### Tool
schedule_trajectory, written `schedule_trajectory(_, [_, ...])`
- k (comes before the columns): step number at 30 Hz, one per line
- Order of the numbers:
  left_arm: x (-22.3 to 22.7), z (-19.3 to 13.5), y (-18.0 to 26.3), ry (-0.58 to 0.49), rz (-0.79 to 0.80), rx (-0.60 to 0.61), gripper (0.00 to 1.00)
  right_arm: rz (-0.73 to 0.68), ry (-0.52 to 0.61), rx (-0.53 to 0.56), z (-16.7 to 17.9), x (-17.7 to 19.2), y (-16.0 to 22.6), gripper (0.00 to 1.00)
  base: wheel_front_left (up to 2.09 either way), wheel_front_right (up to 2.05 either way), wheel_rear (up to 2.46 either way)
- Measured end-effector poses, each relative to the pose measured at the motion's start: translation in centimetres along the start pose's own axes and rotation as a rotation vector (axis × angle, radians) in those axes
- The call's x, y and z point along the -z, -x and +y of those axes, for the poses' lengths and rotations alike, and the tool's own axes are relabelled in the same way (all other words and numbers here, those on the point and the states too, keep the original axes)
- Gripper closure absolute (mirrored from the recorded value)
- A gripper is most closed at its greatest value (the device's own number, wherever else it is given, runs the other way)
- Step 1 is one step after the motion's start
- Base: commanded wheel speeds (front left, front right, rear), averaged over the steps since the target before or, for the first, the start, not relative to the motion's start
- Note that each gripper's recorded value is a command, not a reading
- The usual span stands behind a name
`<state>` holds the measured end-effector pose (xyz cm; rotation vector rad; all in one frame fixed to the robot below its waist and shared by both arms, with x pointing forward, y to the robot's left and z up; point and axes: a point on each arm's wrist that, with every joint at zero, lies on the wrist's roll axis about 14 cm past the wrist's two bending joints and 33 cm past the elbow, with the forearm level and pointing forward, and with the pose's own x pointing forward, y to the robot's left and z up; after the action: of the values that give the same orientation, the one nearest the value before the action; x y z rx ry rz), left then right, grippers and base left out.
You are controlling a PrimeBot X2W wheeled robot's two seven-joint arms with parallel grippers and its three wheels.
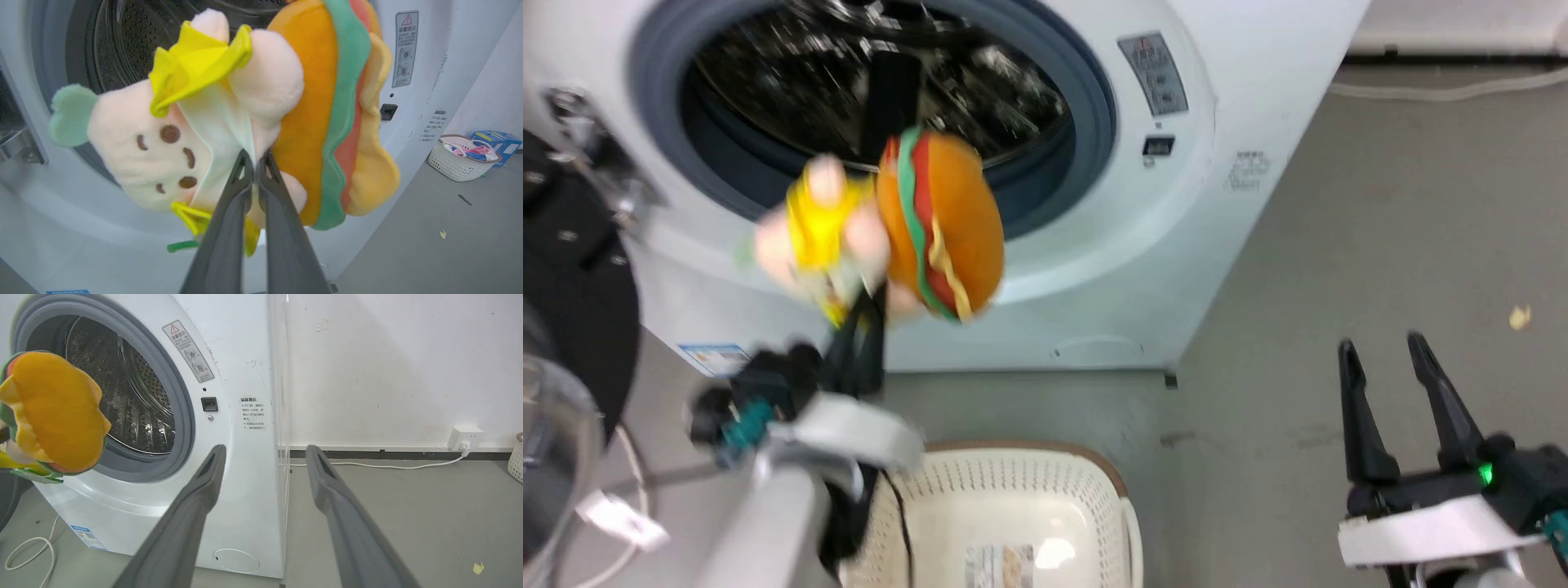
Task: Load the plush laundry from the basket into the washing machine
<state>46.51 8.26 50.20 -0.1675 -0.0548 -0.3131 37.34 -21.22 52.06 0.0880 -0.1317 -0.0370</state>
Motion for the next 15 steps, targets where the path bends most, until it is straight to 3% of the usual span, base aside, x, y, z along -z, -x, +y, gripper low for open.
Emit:
schedule_trajectory(8, [-2.3, 1.7, -9.9, -0.107, -0.048, 0.072, 1.0, 0.033, -0.01, 0.003, -0.3, 2.1, -3.3, 0.0, 0.0, 0.0, 0.0])
schedule_trajectory(15, [1.5, 4.0, -17.5, -0.192, 0.108, 0.098, 1.0, 0.09, -0.029, 0.047, -1.9, 5.0, -5.0, 0.0, 0.0, 0.0, 0.0])
